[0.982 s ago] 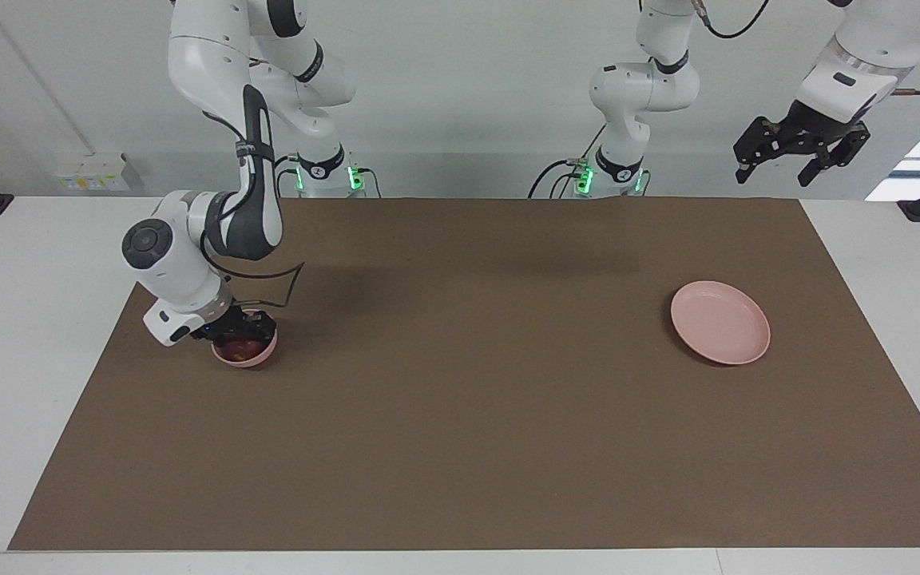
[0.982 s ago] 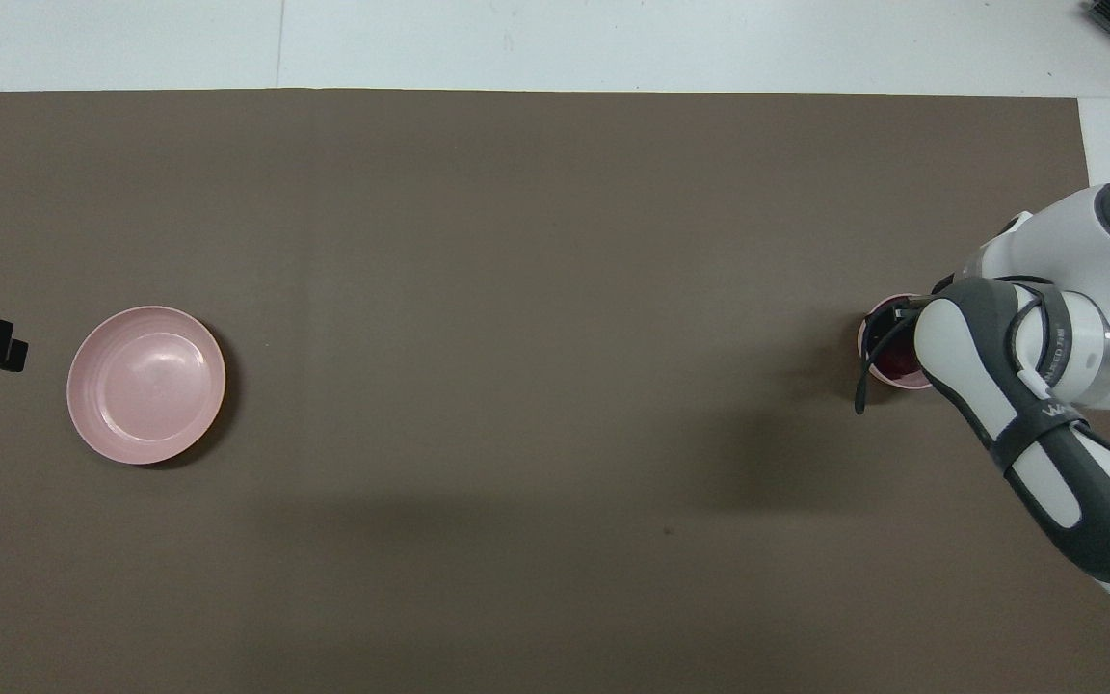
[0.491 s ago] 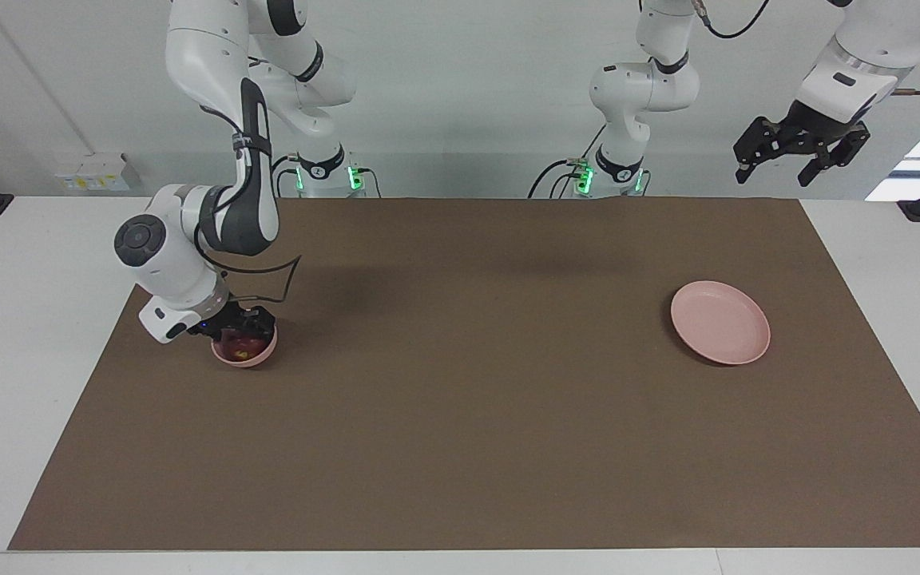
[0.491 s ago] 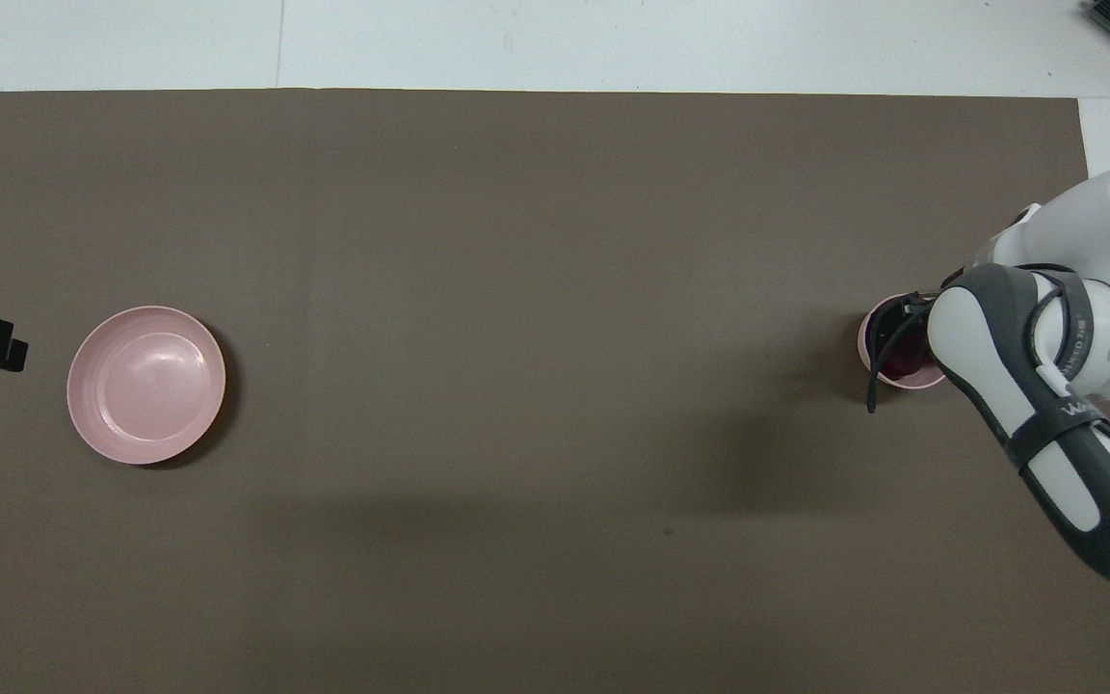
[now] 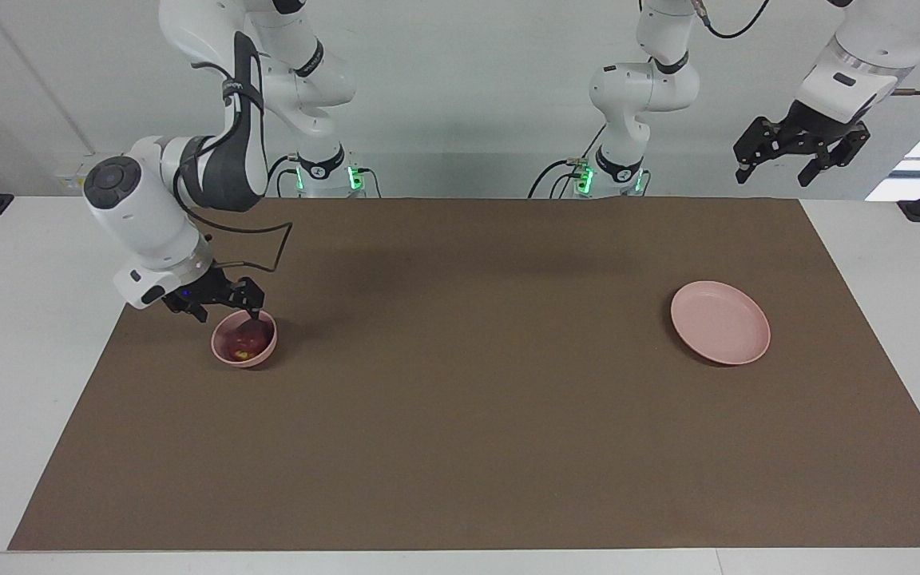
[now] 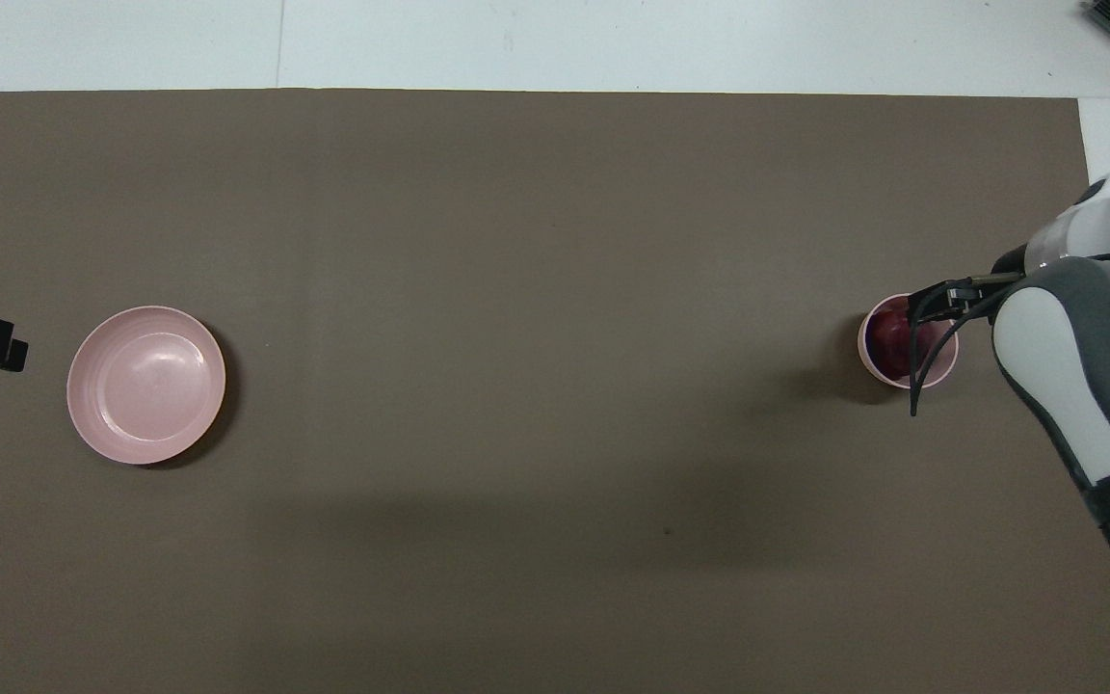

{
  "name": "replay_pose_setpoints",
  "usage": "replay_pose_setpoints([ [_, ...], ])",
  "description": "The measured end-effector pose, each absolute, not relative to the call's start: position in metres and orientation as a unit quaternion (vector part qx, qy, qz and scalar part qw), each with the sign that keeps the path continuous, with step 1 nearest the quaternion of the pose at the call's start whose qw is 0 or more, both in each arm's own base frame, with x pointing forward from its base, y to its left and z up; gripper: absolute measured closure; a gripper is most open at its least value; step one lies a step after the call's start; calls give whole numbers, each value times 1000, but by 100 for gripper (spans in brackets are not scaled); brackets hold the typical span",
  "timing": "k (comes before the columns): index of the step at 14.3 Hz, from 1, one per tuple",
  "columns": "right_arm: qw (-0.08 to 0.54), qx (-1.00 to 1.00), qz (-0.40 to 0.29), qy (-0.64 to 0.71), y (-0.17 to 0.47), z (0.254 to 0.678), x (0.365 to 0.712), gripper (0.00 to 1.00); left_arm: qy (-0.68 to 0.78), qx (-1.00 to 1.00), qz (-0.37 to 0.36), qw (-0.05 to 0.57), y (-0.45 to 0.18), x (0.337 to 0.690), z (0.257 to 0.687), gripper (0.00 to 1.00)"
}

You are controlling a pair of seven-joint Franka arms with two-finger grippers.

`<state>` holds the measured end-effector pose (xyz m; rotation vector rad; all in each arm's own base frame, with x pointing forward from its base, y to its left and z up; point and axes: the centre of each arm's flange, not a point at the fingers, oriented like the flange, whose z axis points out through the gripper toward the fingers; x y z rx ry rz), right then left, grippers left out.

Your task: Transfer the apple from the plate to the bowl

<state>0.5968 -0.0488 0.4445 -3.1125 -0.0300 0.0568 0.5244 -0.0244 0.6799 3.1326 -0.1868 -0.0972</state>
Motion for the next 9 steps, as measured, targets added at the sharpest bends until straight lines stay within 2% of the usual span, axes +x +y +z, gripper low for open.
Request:
replay_pose_setpoints([
  [9, 17, -1000, 11, -10, -49, 594, 556, 0, -59, 998, -31, 1, -24, 524, 680, 0],
])
